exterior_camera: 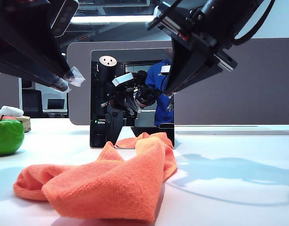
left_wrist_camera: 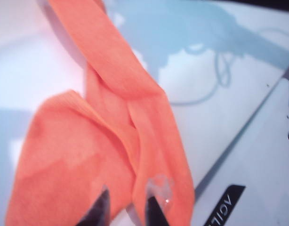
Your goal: Pick up the cloth from the table and use it to cover the mirror.
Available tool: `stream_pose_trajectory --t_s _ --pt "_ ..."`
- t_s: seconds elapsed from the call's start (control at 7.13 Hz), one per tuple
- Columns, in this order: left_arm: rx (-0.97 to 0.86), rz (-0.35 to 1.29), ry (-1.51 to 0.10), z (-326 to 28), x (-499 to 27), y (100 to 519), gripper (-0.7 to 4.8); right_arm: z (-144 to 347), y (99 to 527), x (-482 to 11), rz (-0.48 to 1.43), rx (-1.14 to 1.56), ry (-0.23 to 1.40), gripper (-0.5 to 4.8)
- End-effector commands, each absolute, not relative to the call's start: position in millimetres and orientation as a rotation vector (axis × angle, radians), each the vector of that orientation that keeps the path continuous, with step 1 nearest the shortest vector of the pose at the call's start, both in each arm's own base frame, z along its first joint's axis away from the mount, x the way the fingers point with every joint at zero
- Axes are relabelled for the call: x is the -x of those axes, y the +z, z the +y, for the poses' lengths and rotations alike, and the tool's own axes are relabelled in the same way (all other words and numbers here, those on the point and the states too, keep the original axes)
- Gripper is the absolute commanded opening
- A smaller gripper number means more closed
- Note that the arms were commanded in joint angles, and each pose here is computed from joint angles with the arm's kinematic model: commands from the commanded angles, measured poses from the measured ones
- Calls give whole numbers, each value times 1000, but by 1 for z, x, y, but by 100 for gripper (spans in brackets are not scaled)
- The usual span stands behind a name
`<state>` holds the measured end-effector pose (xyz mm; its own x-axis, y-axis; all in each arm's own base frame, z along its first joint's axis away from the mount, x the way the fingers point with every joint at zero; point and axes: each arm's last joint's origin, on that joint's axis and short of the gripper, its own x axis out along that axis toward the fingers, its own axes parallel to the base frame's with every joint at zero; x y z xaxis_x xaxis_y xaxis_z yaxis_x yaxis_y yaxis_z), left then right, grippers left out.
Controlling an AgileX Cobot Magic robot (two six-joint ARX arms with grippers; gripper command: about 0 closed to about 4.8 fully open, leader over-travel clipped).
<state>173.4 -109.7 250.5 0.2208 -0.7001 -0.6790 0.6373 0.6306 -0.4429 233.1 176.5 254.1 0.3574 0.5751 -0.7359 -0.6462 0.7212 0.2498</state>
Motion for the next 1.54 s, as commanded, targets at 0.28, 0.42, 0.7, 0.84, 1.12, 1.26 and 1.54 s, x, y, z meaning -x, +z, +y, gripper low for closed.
stream_pose_trajectory --t_s 0.28,0.42,0.7,0.84,1.12,1.26,1.54 --pt "84 946 -902 -111 -176 253 99 198 216 -262 976 -73 710 263" --pt "85 947 -902 -111 -176 253 99 202 205 -269 983 -96 689 266" --pt "85 948 -902 -111 -176 253 99 206 199 -275 957 -96 673 266" --pt "85 948 -902 -111 -176 253 99 207 197 -277 941 -92 660 266" --pt "85 948 -902 -111 -176 253 99 207 199 -283 861 -83 605 266" --pt "85 955 -901 -110 -176 252 99 207 198 -282 880 -119 577 265" --pt "85 956 -902 -111 -176 252 99 209 188 -282 946 -135 574 265"
